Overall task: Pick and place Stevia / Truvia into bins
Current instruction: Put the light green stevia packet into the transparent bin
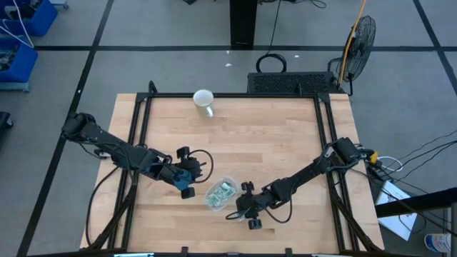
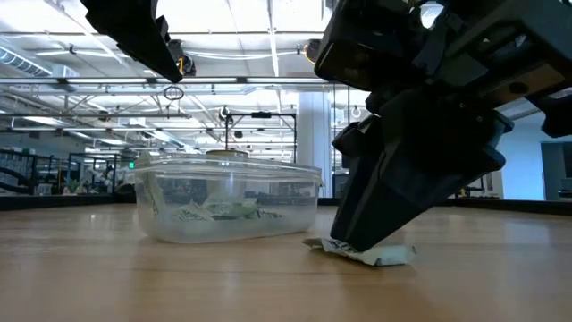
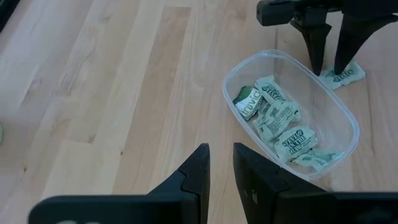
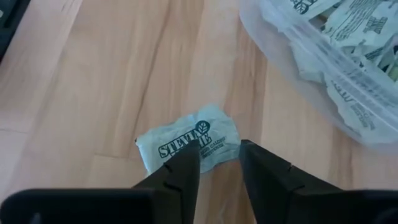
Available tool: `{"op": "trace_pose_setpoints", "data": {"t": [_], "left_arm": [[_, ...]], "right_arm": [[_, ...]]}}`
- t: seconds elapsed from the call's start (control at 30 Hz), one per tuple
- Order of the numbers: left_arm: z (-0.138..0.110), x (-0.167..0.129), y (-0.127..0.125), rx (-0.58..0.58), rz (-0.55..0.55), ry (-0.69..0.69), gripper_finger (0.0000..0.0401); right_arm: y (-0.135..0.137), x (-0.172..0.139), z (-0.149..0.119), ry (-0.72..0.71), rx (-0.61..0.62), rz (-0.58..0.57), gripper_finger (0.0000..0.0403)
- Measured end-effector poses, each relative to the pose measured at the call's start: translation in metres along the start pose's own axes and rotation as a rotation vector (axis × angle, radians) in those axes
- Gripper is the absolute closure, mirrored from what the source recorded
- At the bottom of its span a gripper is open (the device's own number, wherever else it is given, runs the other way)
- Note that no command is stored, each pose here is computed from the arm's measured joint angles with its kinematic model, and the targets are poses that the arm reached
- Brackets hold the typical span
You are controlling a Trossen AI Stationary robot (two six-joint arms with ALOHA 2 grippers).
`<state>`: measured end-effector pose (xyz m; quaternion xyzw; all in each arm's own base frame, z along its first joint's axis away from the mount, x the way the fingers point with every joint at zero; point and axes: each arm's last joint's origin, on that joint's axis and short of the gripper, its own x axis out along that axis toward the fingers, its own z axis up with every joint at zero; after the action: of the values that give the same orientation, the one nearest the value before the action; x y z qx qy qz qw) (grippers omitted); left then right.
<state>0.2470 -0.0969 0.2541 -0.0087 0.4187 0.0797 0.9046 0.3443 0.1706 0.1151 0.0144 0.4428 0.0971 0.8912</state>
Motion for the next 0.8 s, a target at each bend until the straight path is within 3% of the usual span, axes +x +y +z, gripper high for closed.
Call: {"op": "trace_pose_setpoints", "data": {"t": [0.17, 0.5, 0.67, 0.8], "left_arm": [[0.0, 0.0, 0.0, -0.002, 0.0, 0.0, 0.0325], [0.0, 0.0, 0.0, -0.002, 0.001, 0.0, 0.0325], [0.0, 0.0, 0.0, -0.002, 0.001, 0.0, 0.0325], [0.0, 0.0, 0.0, -0.001, 0.001, 0.001, 0.0325]], "right_arm": [[-0.001, 0.001, -0.001, -0.023, 0.004, 0.005, 0.0315], [-0.001, 0.002, -0.001, -0.027, -0.001, 0.026, 0.0396], [0.002, -0.009, 0.007, -0.049, -0.012, 0.042, 0.0397], [0.004, -0.038, 0.031, -0.183, -0.081, -0.009, 0.0401]]}}
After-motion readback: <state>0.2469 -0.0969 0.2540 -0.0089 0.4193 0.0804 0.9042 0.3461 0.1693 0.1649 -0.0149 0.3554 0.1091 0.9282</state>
